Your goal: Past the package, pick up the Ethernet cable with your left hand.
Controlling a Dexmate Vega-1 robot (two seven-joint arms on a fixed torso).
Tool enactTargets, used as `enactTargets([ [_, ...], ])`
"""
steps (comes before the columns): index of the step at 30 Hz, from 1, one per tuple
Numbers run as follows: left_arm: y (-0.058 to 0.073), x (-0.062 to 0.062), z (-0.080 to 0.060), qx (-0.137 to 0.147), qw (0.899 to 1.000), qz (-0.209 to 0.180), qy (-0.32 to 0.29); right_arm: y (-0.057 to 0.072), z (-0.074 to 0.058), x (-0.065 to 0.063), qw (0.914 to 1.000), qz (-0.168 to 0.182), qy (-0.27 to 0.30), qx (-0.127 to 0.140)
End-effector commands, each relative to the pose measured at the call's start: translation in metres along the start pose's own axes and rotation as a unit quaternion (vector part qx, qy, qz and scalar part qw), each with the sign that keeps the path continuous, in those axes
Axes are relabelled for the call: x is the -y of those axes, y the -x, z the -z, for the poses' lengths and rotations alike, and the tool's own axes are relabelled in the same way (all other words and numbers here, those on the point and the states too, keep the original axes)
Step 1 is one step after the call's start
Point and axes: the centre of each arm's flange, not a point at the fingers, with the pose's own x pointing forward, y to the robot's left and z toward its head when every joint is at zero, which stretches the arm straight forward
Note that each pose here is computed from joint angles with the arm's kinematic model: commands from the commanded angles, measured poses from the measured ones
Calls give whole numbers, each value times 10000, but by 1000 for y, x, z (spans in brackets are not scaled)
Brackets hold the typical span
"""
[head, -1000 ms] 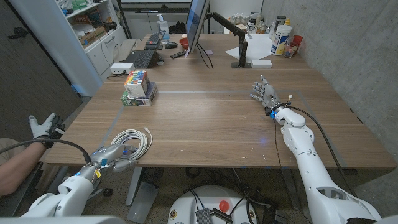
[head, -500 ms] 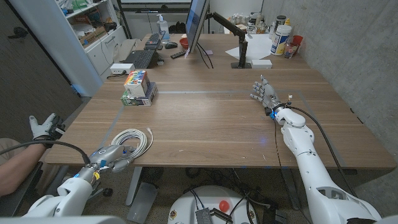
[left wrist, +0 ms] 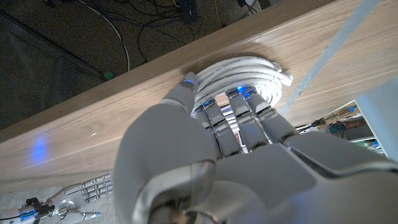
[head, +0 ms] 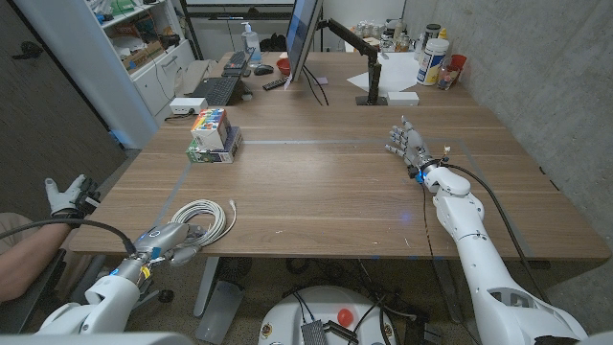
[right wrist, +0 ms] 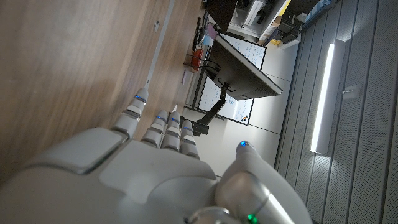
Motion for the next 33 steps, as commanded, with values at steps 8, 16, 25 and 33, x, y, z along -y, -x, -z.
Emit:
enactTargets([
  [8,3,1,1,2,10000,-55,58,0,0,0,10000,-1,3,-12],
  [16,4,0,2,-9,10000,-85,48,0,0,0,10000,1,7,-19],
  [25,5,-3,3,-5,9999,-136,66,0,0,0,10000,-4,7,-11],
  [33,8,-3,3,16,9998,-173,84,0,0,0,10000,-11,13,-17],
])
